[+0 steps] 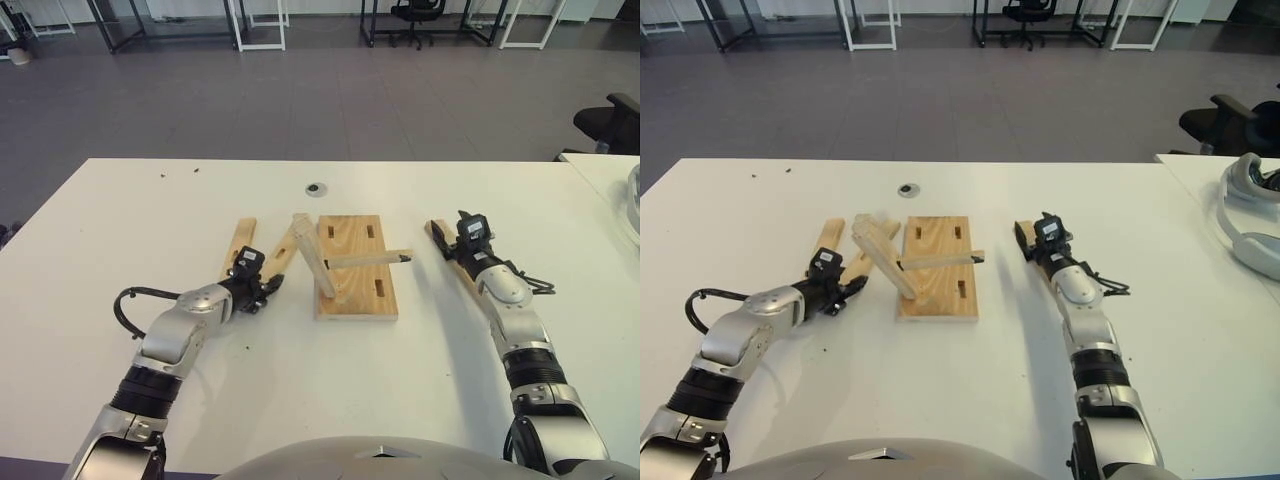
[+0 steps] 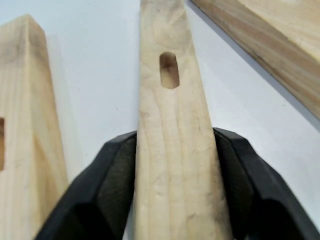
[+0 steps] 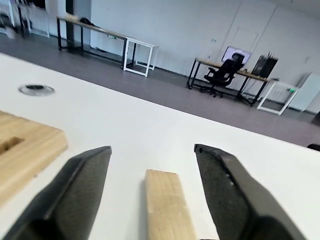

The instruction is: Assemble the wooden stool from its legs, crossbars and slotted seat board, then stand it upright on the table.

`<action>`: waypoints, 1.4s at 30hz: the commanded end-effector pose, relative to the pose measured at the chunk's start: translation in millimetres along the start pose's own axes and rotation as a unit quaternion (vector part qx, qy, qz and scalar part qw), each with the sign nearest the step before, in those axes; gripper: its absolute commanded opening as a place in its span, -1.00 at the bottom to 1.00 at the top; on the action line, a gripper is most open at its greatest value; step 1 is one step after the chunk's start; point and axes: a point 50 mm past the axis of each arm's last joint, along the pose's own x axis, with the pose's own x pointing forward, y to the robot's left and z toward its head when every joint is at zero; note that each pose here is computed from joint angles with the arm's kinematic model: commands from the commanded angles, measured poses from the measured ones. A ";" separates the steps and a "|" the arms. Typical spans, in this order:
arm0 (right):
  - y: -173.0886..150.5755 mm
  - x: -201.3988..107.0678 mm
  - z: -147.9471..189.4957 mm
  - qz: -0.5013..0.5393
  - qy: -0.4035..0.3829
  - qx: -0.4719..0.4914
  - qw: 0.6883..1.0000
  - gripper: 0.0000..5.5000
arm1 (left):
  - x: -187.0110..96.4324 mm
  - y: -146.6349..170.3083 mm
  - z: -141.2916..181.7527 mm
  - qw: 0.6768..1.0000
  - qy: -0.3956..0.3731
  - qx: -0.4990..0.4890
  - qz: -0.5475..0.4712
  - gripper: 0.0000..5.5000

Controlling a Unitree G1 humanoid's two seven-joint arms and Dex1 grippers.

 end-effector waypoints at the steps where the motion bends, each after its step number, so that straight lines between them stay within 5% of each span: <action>1: -3.3 11.7 32.3 0.054 -0.028 0.111 0.992 0.13 | 3.3 2.9 4.2 1.000 -0.021 -0.016 0.016 -0.24; 7: 5.6 38.1 137.3 0.210 -0.135 0.301 0.920 0.43 | -15.3 16.9 119.0 0.958 -0.285 0.041 0.001 -0.24; 13: 60.4 51.4 210.1 0.327 -0.192 0.377 0.845 0.50 | -35.2 -13.0 192.8 0.896 -0.413 0.147 -0.077 -0.24; 20: 77.6 51.3 233.6 0.358 -0.202 0.445 0.796 0.50 | -39.5 -36.4 198.2 0.870 -0.420 0.232 -0.116 -0.24; 23: 75.2 48.5 235.6 0.357 -0.201 0.459 0.788 0.30 | -38.3 -37.3 195.5 0.865 -0.415 0.258 -0.114 -0.24; 37: 67.8 46.8 217.9 0.320 -0.178 0.442 0.819 -0.59 | -37.1 -37.1 193.0 0.848 -0.413 0.311 -0.118 -0.24; 42: 33.8 37.0 193.5 0.234 -0.206 0.456 0.834 -0.63 | -30.4 -35.0 188.3 0.863 -0.402 0.289 -0.105 0.14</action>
